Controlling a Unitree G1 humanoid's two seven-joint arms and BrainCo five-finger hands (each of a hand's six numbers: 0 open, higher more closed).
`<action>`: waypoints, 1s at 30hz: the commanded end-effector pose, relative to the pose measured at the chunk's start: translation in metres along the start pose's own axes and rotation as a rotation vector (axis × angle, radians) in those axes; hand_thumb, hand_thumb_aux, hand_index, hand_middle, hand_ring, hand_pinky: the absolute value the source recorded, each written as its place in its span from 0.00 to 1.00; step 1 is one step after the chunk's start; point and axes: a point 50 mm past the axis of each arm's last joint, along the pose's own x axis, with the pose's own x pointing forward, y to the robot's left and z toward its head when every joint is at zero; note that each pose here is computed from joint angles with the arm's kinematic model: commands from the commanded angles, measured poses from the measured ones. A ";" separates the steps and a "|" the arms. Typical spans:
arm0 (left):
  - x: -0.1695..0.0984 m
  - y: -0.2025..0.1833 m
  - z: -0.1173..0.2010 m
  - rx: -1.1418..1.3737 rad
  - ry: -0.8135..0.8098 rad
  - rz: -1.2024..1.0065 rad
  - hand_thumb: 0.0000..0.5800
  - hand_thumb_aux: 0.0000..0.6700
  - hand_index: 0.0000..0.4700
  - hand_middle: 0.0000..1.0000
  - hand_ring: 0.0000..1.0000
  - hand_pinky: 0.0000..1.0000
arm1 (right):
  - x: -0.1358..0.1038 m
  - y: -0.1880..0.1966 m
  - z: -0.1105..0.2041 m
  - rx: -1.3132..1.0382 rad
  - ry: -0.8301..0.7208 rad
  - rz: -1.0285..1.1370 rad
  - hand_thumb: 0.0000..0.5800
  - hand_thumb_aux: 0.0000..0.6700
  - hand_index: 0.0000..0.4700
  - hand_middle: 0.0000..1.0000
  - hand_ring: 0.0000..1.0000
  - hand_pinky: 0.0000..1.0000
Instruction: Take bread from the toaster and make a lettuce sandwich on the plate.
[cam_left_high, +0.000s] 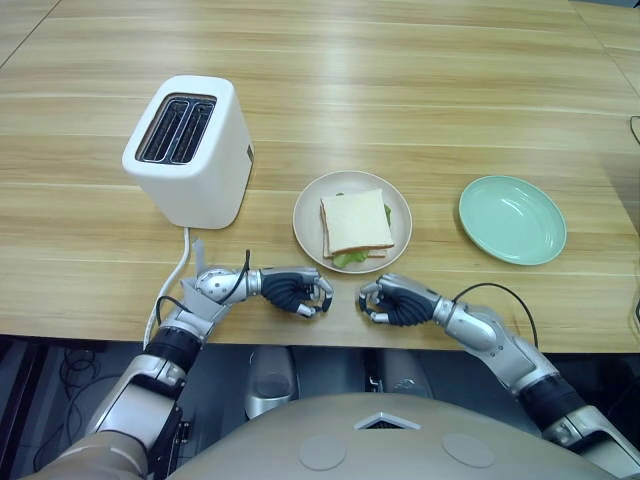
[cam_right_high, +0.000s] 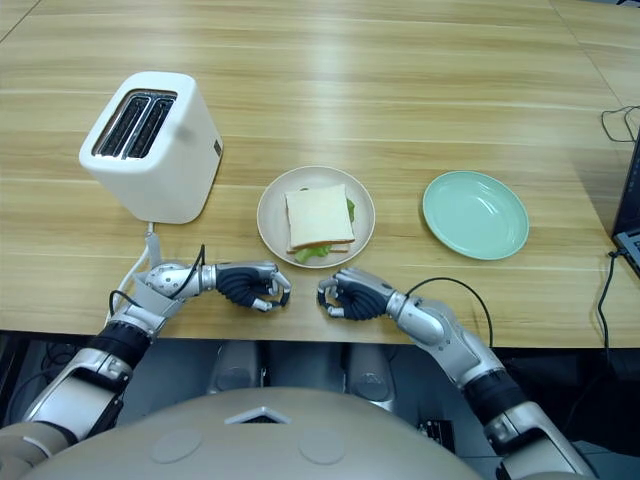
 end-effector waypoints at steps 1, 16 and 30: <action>0.004 0.014 -0.012 0.047 0.076 0.100 1.00 1.00 0.98 1.00 1.00 1.00 | 0.006 -0.008 -0.022 -0.074 0.115 -0.078 1.00 1.00 0.98 0.92 0.92 0.92; 0.020 0.099 -0.019 0.207 0.197 0.680 0.02 0.01 0.01 1.00 1.00 1.00 | 0.053 -0.067 -0.043 -0.167 0.197 -0.566 1.00 1.00 0.98 0.92 0.92 0.92; -0.016 0.128 0.046 -0.211 -0.609 1.006 0.00 0.00 0.00 0.00 0.00 0.00 | 0.005 -0.136 0.005 0.064 -0.156 -1.102 0.00 0.00 0.00 0.05 0.05 0.05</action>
